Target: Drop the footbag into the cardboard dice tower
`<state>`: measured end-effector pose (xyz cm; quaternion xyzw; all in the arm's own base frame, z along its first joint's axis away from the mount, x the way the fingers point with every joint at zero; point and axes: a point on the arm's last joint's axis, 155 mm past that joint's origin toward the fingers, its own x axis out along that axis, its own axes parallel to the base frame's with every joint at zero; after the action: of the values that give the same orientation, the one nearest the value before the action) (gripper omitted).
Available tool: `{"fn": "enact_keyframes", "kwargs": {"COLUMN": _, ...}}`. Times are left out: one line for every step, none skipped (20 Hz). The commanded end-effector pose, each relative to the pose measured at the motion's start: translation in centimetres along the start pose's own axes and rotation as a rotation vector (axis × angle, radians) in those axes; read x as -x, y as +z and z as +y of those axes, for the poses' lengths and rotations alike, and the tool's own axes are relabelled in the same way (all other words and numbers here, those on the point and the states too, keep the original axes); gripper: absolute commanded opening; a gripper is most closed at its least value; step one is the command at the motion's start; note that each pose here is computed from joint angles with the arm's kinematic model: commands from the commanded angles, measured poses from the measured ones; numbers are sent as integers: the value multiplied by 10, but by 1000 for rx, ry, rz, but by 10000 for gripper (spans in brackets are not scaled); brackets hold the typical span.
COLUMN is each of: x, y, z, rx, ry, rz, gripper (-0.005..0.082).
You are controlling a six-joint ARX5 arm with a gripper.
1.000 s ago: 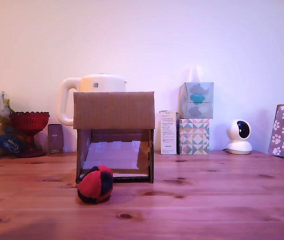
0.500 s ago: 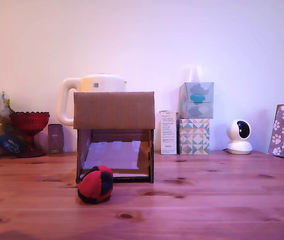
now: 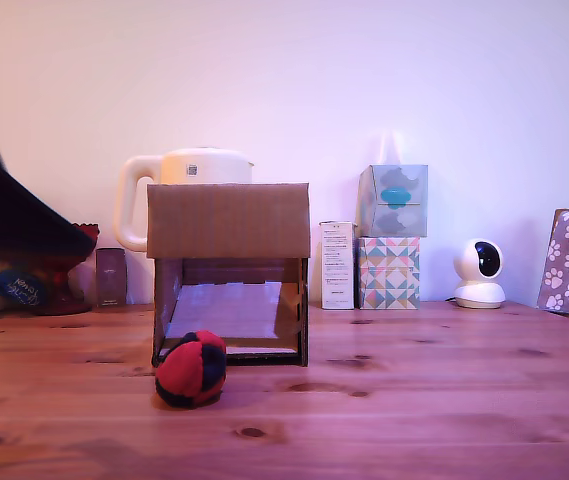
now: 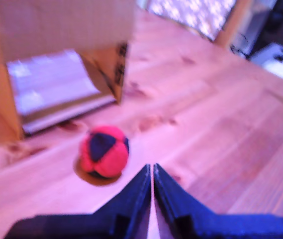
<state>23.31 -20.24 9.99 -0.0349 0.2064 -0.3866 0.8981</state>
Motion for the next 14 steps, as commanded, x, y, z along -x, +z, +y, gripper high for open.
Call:
{"fn": "enact_keyframes", "kwargs": {"x": -7, "y": 3, "z": 4, "rx": -7, "ry": 16, "rz": -2, "gripper": -24}}
{"fn": "enact_keyframes", "kwargs": {"x": -11, "y": 2, "z": 6, "rx": -6, "ry": 23, "rz": 3, "gripper": -24}}
{"fn": "enact_keyframes", "kwargs": {"x": -16, "y": 2, "z": 8, "rx": -5, "ry": 23, "rz": 6, "gripper": -24}}
{"fn": "enact_keyframes", "kwargs": {"x": -19, "y": 1, "z": 9, "rx": -4, "ry": 23, "rz": 9, "gripper": -24}}
{"fn": "enact_keyframes", "kwargs": {"x": -23, "y": 1, "z": 10, "rx": -4, "ry": 23, "rz": 9, "gripper": 18}}
{"fn": "enact_keyframes", "kwargs": {"x": -26, "y": 1, "z": 11, "rx": -5, "ry": 24, "rz": 5, "gripper": 184}}
{"fn": "enact_keyframes", "kwargs": {"x": -29, "y": 3, "z": 14, "rx": -7, "ry": 35, "rz": -2, "gripper": 479}}
{"fn": "enact_keyframes", "kwargs": {"x": -32, "y": 3, "z": 17, "rx": -19, "ry": 47, "rz": -4, "gripper": 738}}
{"fn": "enact_keyframes", "kwargs": {"x": -36, "y": 2, "z": 19, "rx": -44, "ry": 49, "rz": 9, "gripper": 777}}
{"fn": "enact_keyframes", "kwargs": {"x": -40, "y": 0, "z": 20, "rx": -54, "ry": 50, "rz": 22, "gripper": 743}}
{"fn": "enact_keyframes", "kwargs": {"x": -45, "y": 1, "z": 21, "rx": -55, "ry": 51, "rz": 30, "gripper": 745}}
{"fn": "enact_keyframes", "kwargs": {"x": -50, "y": 3, "z": 23, "rx": -65, "ry": 52, "rz": 37, "gripper": 745}}
{"fn": "enact_keyframes", "kwargs": {"x": -56, "y": 5, "z": 25, "rx": -74, "ry": 57, "rz": 42, "gripper": 745}}
{"fn": "enact_keyframes", "kwargs": {"x": -62, "y": 7, "z": 28, "rx": -75, "ry": 67, "rz": 47, "gripper": 745}}
